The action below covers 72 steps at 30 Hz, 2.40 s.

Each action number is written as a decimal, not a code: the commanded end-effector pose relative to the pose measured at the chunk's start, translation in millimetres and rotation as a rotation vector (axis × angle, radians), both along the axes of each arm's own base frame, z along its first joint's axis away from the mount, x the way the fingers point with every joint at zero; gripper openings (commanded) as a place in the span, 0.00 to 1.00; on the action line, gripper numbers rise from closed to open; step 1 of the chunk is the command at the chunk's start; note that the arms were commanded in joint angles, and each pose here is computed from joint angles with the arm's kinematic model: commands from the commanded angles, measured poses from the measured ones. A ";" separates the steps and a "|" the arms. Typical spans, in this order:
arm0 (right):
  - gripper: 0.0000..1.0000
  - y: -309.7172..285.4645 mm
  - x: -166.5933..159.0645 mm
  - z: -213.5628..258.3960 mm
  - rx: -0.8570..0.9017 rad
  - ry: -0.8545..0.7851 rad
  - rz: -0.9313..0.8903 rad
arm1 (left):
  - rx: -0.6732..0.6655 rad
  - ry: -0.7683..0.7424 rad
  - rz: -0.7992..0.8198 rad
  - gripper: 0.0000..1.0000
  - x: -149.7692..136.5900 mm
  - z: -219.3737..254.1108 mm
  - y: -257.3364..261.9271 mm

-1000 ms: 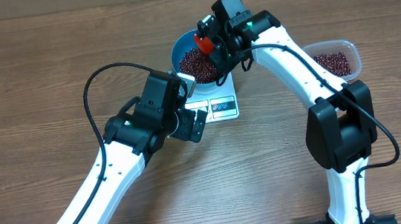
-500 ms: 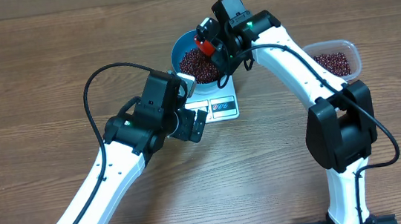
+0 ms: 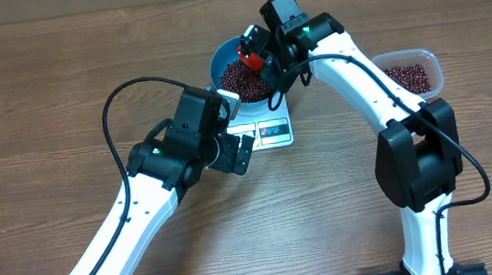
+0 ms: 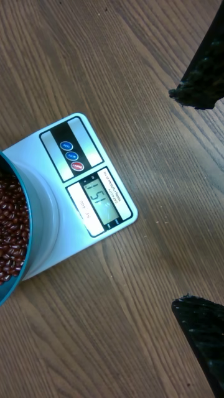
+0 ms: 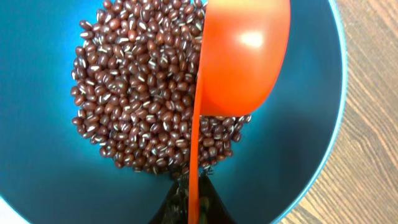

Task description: Scoop item into bowl and weigh 150g on scale

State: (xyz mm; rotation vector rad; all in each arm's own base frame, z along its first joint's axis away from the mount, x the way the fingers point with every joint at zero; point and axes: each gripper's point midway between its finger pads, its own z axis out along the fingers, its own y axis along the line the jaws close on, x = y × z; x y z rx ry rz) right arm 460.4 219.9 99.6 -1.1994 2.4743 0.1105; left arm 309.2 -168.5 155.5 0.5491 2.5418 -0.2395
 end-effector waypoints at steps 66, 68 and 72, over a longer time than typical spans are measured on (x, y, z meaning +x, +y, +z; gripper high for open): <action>0.04 -13.4 -42.4 63.2 0.263 0.328 -0.070 | 0.015 -0.004 -0.025 1.00 -1.2 -1.6 -1.3; 0.04 -17.8 -45.3 64.9 0.289 0.358 -0.083 | 0.014 -0.004 -0.024 1.00 -1.2 -1.6 -1.3; 0.04 -26.7 -50.2 70.8 0.339 0.406 -0.108 | 0.015 -0.004 -0.025 1.00 -1.2 -1.6 -1.3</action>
